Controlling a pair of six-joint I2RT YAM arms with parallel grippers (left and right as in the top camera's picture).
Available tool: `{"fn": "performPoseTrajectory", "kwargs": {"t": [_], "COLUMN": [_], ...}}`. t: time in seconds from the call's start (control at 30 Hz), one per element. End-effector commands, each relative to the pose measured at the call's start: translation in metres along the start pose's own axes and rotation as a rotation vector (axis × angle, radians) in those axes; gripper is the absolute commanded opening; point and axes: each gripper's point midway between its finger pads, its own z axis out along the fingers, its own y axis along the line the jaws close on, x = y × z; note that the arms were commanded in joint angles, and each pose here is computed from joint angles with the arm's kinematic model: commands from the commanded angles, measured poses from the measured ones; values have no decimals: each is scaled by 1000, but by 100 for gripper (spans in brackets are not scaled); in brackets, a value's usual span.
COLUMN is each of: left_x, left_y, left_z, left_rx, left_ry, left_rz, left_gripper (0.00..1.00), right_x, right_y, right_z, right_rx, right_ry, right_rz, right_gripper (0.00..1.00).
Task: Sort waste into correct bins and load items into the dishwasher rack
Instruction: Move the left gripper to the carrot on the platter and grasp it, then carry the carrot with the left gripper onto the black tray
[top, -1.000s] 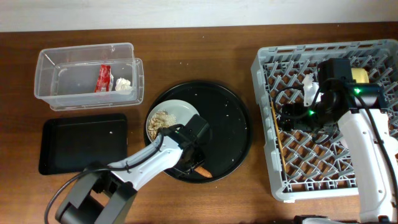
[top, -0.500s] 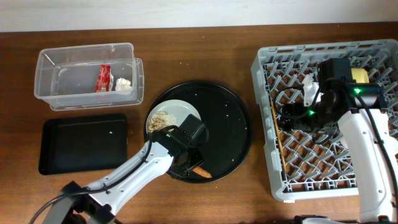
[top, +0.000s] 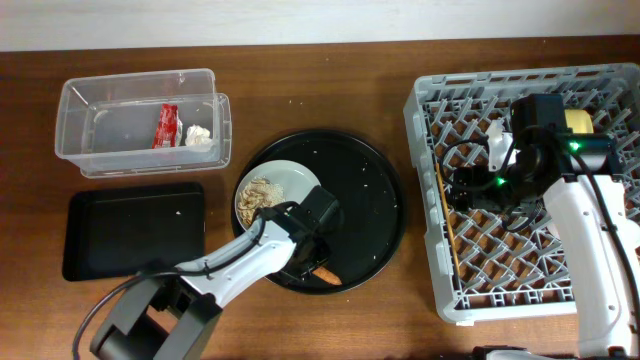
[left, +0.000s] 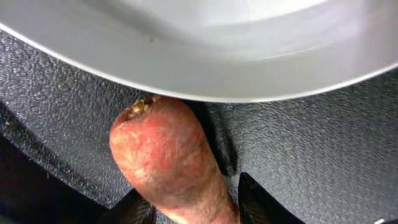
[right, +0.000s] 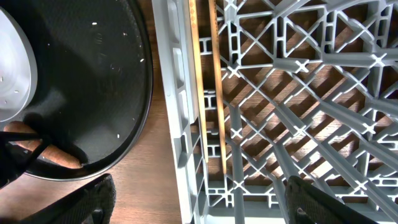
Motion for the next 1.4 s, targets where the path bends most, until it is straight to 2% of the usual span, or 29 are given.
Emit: {"fn": "performPoseTrajectory", "kwargs": {"t": [0.0, 0.1, 0.17, 0.4, 0.43, 0.47, 0.53, 0.6, 0.67, 0.7, 0.77, 0.83, 1.0, 1.07, 1.13, 1.17, 1.2, 1.23, 1.27, 1.37], "left_x": [-1, -1, 5, 2, -6, -31, -77, -135, -171, -195, -215, -232, -239, -240, -246, -254, -257, -266, -273, -284], "left_y": [5, 5, 0, -34, -33, -24, 0, 51, 111, 156, 208, 283, 313, 315, 309, 304, 303, 296, 281, 210], "left_z": [6, 5, -1, -81, -92, -105, -123, -133, -139, -147, -156, -153, -78, -61, -65, -74, -85, -108, -124, -164], "left_rx": [-28, -27, 10, 283, 302, 288, 238, 124, 48, 14, -21, -87, -174, -185, -154, -134, -139, -136, -96, -24], "left_ry": [-12, -11, 31, -51, -110, -234, -388, -492, -519, -550, -593, -611, -433, -401, -401, -402, -394, -391, -386, -386], "left_rz": [1, 1, 2, 48, 68, 98, 99, 43, -155, -311, -462, -662, -724, -724, -683, -638, -622, -575, -525, -287], "left_gripper": [30, 13, 6, 3, 3, 3, 3, 3, 3, 3, 3, 3, 3, 12, 48, 60, 64, 72, 74, 74], "right_x": [-4, -4, -4, -4, -4, -4, -4, -4, -4, -4, -4, -4, -4, -4, -4, -4, -4, -4, -4, -4], "right_y": [1, 1, 1, 1, 1, 1, 1, -1, -1, -1, -1, -1, -1, -1, -1, -1, -1, -1, -1, -1], "right_z": [-4, -4, -4, -4, -4, -4, -4, -4, -4, -4, -4, -4, -4, -4, -4, -4, -4, -4, -4, -4], "right_rx": [-6, -6, -5, -5, -5, -5, -5, 2, 2, 2, 2, 2, 2, 2, 2, 2, 2, 2, 2, 2], "right_ry": [-15, -14, -14, -14, -14, -14, -14, -15, -15, -15, -15, -15, -15, -16, -15, -16, -15, -15, -16, -16], "right_rz": [-10, -10, -10, -10, -9, -10, -10, -9, -9, -9, -10, -10, -10, -10, -10, -10, -10, -10, -10, -10], "right_gripper": [86, 87, 86, 87, 86, 86, 87, 86, 86, 87, 87, 87, 86, 87, 87, 86, 86, 87, 86, 87]}}
